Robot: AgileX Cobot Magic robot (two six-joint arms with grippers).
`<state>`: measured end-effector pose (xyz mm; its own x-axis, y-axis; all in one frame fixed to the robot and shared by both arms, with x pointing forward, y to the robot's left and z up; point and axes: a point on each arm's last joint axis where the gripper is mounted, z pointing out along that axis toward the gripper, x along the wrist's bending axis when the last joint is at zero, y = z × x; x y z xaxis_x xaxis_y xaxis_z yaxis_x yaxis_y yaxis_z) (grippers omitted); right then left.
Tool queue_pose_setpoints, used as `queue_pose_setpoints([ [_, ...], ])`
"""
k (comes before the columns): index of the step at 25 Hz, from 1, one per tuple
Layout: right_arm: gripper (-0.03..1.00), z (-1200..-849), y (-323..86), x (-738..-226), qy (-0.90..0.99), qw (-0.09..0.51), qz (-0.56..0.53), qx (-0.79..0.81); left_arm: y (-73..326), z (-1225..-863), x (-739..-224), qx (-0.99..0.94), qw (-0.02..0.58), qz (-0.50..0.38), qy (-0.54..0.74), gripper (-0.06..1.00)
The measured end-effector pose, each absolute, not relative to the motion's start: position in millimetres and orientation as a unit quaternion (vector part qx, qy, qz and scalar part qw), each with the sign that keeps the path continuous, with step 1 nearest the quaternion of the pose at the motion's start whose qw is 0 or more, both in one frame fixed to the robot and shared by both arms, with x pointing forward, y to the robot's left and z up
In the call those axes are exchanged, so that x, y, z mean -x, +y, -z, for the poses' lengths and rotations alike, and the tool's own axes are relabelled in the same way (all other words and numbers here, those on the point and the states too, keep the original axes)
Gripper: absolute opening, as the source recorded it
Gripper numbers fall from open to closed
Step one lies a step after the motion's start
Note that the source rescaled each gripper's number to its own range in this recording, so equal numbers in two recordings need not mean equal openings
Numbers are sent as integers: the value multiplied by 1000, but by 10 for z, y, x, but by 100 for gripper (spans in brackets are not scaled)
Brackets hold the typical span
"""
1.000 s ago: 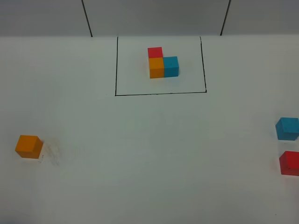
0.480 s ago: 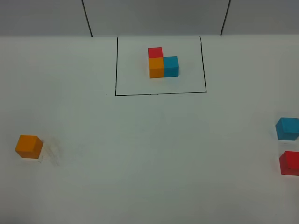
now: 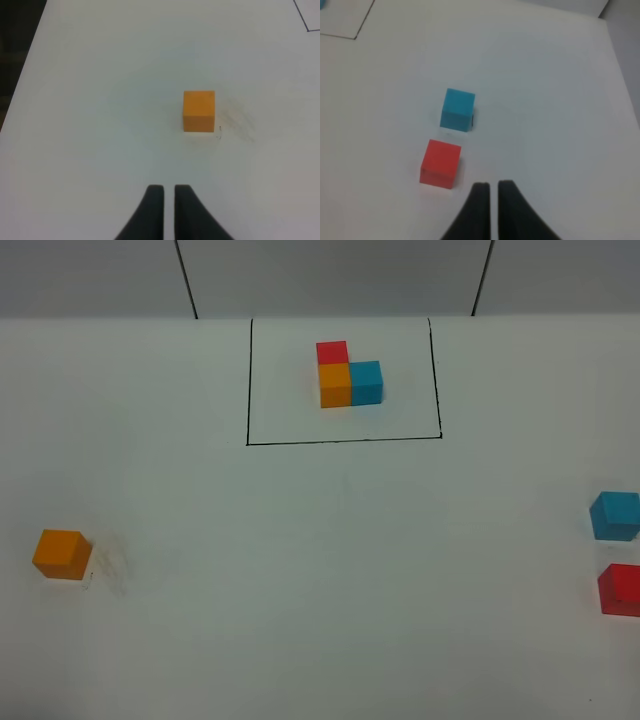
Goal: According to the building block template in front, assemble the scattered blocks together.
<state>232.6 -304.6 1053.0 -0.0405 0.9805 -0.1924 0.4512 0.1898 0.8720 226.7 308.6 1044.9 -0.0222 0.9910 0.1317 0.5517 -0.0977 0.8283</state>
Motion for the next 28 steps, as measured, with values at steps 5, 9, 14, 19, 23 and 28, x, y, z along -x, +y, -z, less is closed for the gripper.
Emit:
queue_pose_setpoints([
  [5,1,-10530,-3046,-2326,648,418,-316,-552,3087,-10449,-2267,-634,290,-379,608,66],
  [9,1,-10530,-3046,-2326,648,418,-316,-552,3102,-10450,-2266,-622,291,-379,620,96],
  [14,1,-10530,-3046,-2326,648,418,-316,-552,3105,-10451,-2266,-617,293,-378,625,99],
  [19,1,-10530,-3046,-2326,648,418,-316,-552,3121,-10478,-2268,-614,289,-389,624,91],
  [23,1,-10530,-3046,-2326,648,418,-316,-552,3127,-10639,-2337,-618,281,-386,624,86],
  [28,1,-10530,-3046,-2326,648,418,-316,-552,3146,-10881,-2647,-640,234,-352,641,85],
])
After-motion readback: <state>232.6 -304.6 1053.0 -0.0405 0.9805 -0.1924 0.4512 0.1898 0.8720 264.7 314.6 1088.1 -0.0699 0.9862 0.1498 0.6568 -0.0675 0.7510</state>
